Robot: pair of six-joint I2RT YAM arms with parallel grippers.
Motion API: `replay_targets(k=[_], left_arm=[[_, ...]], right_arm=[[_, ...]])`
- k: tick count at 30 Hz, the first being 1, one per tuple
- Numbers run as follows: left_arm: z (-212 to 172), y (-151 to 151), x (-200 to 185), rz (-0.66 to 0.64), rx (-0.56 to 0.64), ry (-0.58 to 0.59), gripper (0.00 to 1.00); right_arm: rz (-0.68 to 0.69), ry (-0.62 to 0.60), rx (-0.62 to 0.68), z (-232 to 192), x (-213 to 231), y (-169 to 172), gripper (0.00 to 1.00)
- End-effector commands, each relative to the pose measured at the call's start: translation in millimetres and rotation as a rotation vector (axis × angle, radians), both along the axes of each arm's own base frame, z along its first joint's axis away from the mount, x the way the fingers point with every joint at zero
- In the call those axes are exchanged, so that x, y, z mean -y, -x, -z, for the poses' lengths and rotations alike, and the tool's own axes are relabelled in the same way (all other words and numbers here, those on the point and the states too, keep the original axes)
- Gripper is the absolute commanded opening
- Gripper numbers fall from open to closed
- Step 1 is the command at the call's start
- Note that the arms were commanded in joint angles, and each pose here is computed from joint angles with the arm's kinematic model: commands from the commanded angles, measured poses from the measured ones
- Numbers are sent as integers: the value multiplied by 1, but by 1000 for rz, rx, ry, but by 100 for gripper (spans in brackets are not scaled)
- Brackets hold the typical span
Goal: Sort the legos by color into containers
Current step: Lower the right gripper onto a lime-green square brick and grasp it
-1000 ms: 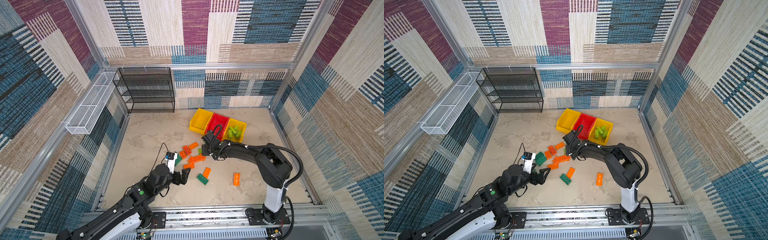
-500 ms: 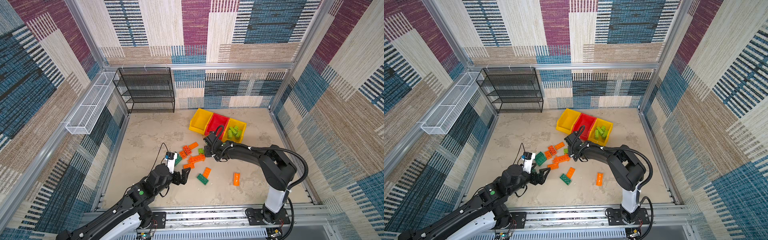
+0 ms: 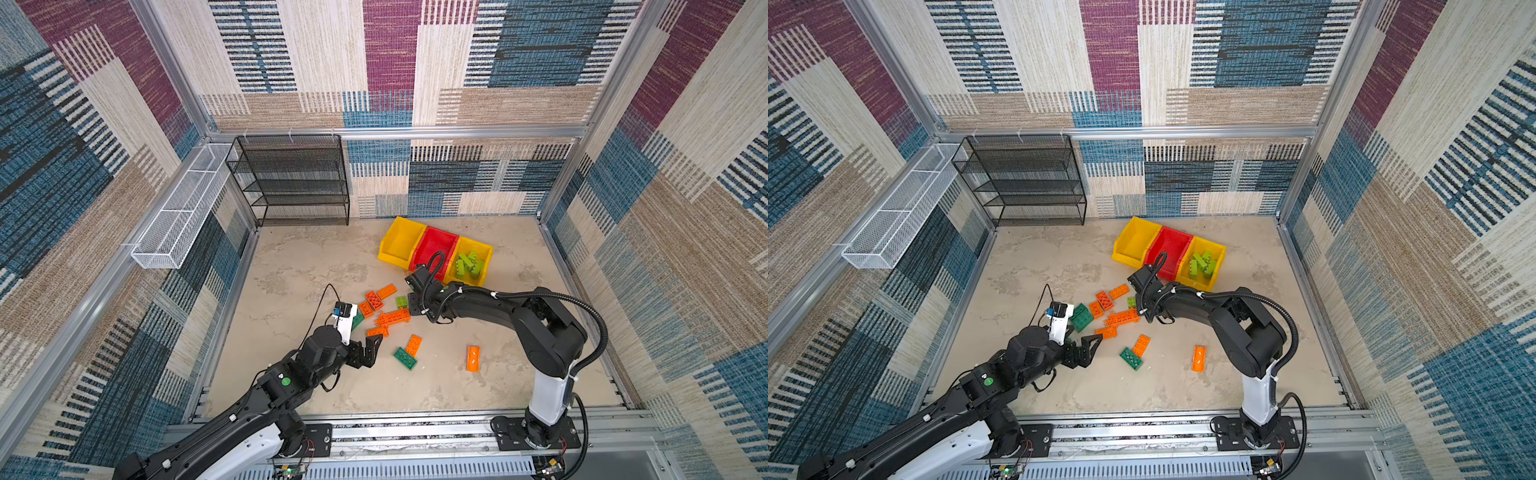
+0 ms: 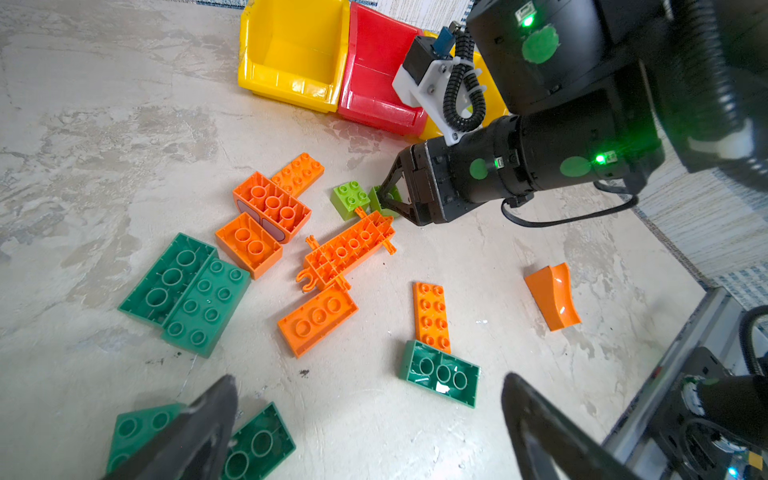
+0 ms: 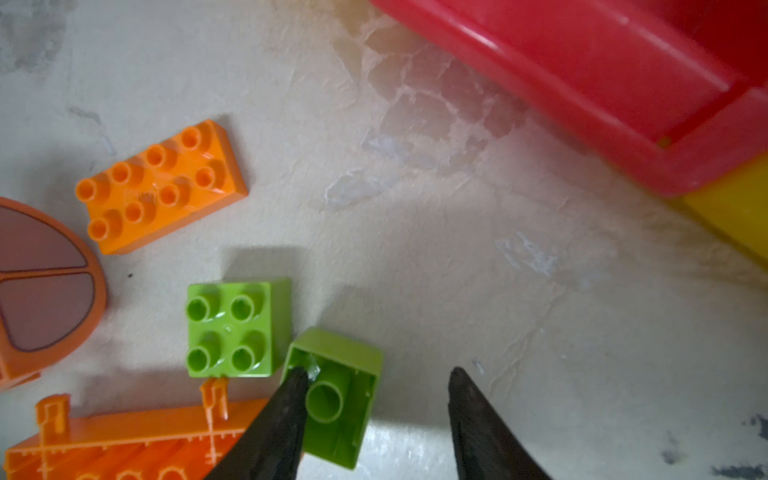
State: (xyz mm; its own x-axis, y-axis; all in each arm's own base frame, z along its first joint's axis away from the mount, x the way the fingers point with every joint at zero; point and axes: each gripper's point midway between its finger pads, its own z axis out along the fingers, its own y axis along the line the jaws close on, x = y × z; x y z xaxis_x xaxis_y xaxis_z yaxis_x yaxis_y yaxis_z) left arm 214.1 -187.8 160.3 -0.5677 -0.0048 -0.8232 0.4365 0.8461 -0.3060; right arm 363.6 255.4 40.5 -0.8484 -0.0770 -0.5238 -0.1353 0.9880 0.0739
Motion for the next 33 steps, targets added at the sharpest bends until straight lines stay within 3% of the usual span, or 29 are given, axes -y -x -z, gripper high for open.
replay_targets(k=[1,8,16,24,29,33], left_arm=[[-9,-3,4,13,30,11,99],[-8,-5,5,9,31,10,99],[-6,-8,12,20,16,10,99],[-5,-8,11,16,14,4,99],[-2,-8,10,13,10,-1,99],[-1,-9,11,15,9,-4,99]], right_arm=[[32,29,18,-5,20,-1,55],[47,37,32,-18,38,2,59],[38,-17,44,-31,31,2,64],[15,-71,13,-18,15,1,65],[10,-75,-19,-2,13,3,60],[8,-68,-38,7,14,6,46]])
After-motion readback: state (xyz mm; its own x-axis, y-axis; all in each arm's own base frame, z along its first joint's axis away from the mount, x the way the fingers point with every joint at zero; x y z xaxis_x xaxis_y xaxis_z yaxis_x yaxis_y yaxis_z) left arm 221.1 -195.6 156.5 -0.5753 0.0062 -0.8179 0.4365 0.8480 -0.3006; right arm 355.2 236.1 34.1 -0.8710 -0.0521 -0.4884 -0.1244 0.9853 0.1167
